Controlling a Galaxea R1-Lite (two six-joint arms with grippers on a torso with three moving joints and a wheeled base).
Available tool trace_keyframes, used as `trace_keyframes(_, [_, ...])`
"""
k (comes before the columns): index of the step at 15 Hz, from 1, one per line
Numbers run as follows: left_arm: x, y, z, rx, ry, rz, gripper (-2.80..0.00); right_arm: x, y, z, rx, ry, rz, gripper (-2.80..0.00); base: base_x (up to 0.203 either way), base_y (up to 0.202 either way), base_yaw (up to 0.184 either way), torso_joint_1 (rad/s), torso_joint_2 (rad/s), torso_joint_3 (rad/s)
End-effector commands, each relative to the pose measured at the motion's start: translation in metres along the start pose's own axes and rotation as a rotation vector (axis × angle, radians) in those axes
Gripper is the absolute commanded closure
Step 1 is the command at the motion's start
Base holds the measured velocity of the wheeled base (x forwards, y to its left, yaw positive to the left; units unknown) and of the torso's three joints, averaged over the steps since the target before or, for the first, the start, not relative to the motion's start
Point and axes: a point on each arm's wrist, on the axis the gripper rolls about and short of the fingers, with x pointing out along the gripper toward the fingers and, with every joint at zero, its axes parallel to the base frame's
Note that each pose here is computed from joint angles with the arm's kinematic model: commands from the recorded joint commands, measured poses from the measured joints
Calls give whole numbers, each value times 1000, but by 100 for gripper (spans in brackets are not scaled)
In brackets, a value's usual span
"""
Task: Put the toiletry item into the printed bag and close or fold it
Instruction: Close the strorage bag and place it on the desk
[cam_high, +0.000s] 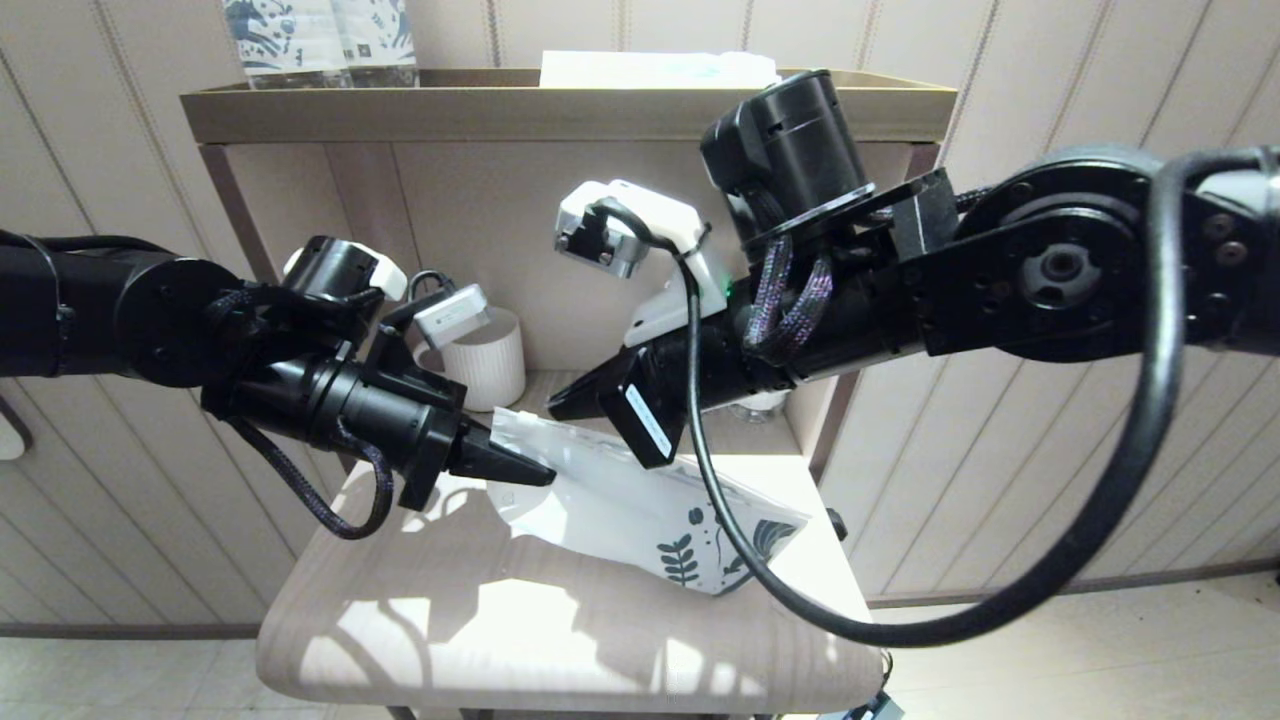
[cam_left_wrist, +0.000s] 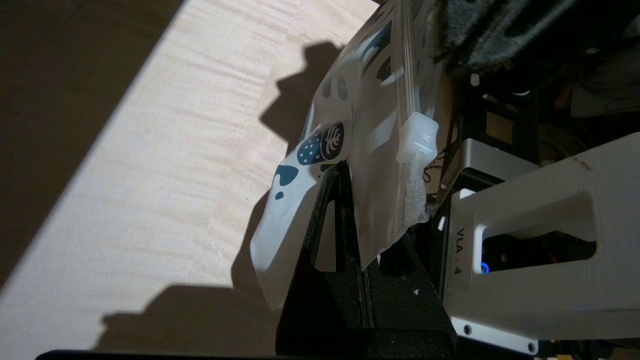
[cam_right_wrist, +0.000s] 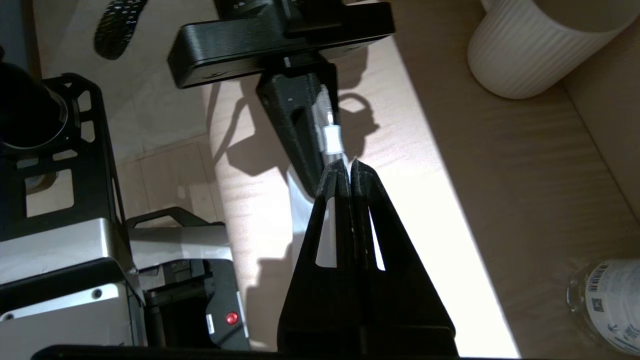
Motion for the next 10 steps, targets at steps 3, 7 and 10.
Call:
trace_keyframes(3, [0, 0, -1, -1, -1, -7, 0, 0, 2, 4, -12, -10, 6, 0, 0, 0, 0, 0, 0, 0])
trace_keyframes(7, [0, 0, -1, 1, -2, -7, 0, 12, 0, 3, -8, -3, 14, 0, 0, 0, 0, 0, 0, 0])
trace_keyframes(10, [0, 0, 0, 1, -1, -6, 0, 15, 2, 3, -16, -3, 23, 0, 0, 0, 0, 0, 0, 0])
